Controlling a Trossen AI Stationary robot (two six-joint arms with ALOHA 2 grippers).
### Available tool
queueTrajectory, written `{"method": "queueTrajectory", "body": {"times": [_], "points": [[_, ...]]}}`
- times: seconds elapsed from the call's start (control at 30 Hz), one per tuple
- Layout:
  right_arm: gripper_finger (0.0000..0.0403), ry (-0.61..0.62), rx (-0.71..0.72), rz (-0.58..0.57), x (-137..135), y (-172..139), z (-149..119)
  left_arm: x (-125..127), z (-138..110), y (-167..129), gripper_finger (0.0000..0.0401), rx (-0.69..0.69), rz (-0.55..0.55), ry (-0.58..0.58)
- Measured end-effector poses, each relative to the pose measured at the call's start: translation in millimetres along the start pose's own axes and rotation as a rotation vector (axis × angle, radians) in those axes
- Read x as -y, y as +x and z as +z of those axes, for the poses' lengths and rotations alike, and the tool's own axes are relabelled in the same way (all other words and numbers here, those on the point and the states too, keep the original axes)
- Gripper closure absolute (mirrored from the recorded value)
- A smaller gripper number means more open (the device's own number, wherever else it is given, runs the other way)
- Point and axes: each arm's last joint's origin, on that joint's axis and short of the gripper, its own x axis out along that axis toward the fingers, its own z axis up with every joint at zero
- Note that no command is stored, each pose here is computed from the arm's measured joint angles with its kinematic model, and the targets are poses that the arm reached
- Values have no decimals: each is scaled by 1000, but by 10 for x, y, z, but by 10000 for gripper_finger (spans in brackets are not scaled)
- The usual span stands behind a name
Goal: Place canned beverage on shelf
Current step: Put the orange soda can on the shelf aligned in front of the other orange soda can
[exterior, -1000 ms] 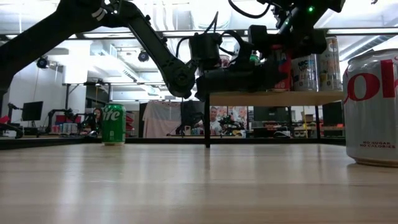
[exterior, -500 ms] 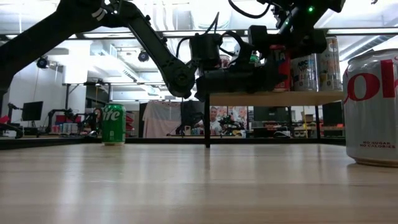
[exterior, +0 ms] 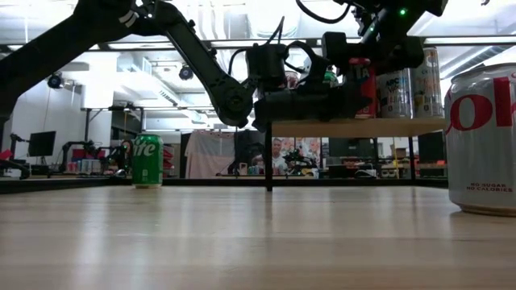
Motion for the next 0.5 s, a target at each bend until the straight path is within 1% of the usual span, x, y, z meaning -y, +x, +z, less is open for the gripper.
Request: {"method": "queueTrajectory", "body": {"times": [0.17, 0.5], "points": [[69, -4, 1, 0, -1, -1, 5, 0, 0, 0, 280, 0, -1, 0], [69, -20, 10, 6, -33, -21, 102, 1, -1, -1, 280, 0, -3, 0]]}}
